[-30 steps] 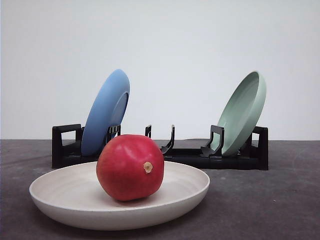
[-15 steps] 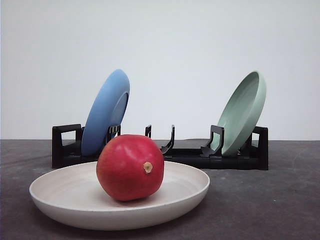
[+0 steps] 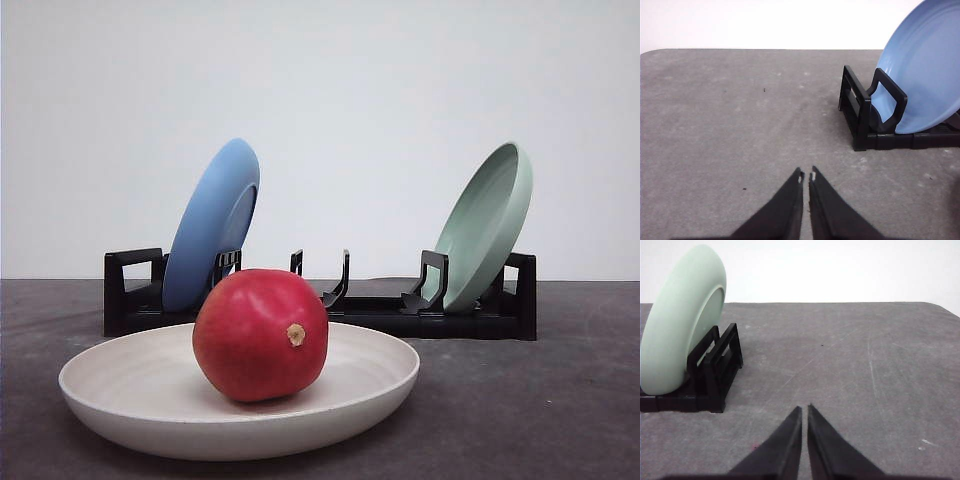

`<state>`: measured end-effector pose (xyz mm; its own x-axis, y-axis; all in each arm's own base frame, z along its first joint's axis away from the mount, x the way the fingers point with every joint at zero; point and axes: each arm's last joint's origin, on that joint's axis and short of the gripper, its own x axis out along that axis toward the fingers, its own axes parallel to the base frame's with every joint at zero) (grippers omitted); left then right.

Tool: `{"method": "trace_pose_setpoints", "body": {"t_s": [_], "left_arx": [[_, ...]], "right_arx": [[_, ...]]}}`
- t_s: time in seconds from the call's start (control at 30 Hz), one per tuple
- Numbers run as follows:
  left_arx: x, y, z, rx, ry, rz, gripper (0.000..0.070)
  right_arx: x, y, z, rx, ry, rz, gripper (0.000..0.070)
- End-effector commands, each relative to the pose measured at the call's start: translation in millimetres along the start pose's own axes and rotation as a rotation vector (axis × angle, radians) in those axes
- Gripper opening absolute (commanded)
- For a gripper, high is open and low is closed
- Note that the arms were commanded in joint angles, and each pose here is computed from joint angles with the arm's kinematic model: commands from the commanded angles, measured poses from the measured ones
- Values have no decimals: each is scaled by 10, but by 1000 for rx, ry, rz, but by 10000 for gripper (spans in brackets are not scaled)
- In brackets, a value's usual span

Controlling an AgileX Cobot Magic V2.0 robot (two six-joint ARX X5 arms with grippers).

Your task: Place pomegranate in white plate

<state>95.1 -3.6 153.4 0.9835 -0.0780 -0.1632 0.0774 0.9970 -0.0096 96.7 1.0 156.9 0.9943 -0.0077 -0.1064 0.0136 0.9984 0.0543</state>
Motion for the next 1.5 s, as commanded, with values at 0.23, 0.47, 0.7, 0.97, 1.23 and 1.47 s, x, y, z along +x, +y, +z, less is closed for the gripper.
{"method": "trace_pose_setpoints", "body": {"t_s": [0.23,0.47,0.7,0.97,1.23,1.47], "left_arx": [[11,1,-37,7,12,2,0],[11,1,-37,7,12,2,0],[11,1,-37,7,12,2,0],[11,1,-37,7,12,2,0],[11,1,-37,7,12,2,0],[11,1,-37,7,12,2,0]], "right_arx": [[1,-1,2,13,-12,-1,15],[1,-1,2,13,-13,-1,15],[1,-1,2,13,-13,-1,15],[1,-1,2,13,-12,-1,15],[1,-1,2,13,-13,-1,15],[1,-1,2,13,-13,-1,15]]}}
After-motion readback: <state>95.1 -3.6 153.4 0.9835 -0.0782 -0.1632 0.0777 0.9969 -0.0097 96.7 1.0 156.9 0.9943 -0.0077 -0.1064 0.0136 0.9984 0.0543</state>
